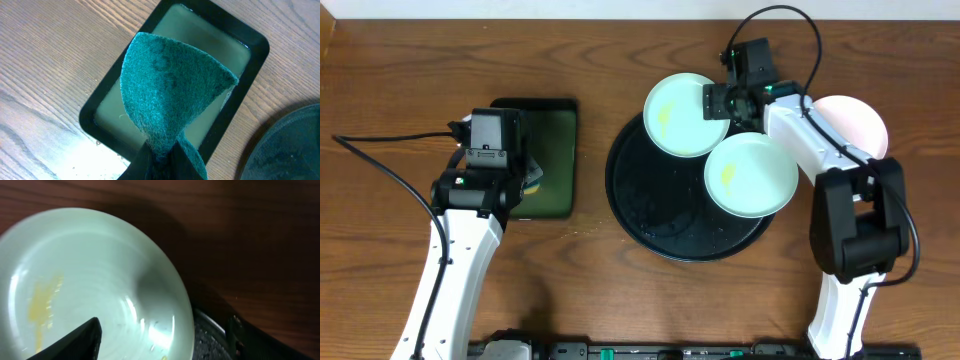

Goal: Clean dirty plates on tray and stack at the side
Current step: 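Grip the rim of a pale green plate with the right gripper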

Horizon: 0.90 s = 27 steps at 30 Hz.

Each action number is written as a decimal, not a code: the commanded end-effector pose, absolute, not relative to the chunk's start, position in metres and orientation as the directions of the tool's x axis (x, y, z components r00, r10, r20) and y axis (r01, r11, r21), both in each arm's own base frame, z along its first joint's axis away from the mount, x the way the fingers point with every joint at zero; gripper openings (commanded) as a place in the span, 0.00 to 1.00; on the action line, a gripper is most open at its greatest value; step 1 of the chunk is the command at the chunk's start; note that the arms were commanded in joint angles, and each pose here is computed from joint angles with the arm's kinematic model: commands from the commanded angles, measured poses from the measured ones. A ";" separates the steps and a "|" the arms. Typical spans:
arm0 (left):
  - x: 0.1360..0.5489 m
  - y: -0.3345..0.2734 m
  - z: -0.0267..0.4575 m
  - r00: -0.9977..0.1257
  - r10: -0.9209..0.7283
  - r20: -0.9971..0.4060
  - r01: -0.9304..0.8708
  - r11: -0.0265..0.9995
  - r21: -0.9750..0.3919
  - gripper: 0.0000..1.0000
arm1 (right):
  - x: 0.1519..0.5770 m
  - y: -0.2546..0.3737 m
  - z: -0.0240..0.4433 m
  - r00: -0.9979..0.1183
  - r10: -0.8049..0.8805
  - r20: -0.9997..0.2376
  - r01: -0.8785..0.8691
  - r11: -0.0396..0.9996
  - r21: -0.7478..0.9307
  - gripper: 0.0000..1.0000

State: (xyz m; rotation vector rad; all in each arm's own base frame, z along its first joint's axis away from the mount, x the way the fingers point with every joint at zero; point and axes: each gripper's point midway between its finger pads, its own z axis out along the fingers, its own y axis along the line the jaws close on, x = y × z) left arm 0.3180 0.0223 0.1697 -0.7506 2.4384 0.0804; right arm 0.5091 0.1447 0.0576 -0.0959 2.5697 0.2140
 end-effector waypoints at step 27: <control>0.332 0.022 0.146 -0.695 -0.494 -0.523 -0.531 0.843 -0.091 0.07 | 0.480 0.227 0.073 -0.891 -0.140 -0.431 -0.272 0.926 0.263 0.01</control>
